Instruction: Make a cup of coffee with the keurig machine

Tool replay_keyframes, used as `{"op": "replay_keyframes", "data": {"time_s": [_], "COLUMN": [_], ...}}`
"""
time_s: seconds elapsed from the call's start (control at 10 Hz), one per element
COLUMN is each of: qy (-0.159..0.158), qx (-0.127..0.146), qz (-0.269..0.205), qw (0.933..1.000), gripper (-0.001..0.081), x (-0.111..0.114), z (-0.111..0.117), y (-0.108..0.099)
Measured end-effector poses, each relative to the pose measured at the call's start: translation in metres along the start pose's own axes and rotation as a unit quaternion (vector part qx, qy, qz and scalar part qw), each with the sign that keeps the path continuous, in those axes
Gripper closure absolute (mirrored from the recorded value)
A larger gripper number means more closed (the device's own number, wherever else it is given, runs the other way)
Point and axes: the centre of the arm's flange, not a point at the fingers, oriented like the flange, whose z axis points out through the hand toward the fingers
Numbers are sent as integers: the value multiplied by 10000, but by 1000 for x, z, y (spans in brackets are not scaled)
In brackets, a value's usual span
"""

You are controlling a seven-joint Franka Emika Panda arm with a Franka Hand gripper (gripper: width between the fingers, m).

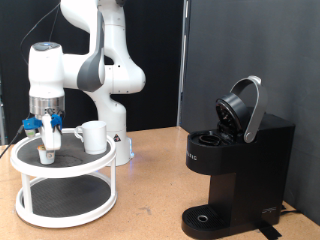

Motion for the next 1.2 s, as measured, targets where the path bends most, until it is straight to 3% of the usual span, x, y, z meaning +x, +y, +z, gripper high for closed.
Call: {"op": "replay_keyframes", "data": {"time_s": [0.3,0.5,0.7,0.9,1.2], "qy": [12,-84,-173,-209,-661], "qx": [-146,-292,-184,-187,-722], "qz": [9,60,1,-26,168], "qw": [9999,9995,9997,9996,9951], "gripper": [470,470,470,470,470], "x": [1,3,4,5,-6], "z": [-5,-30,-57,-66,-75], "y": [1,-2,-3,-1,2]}}
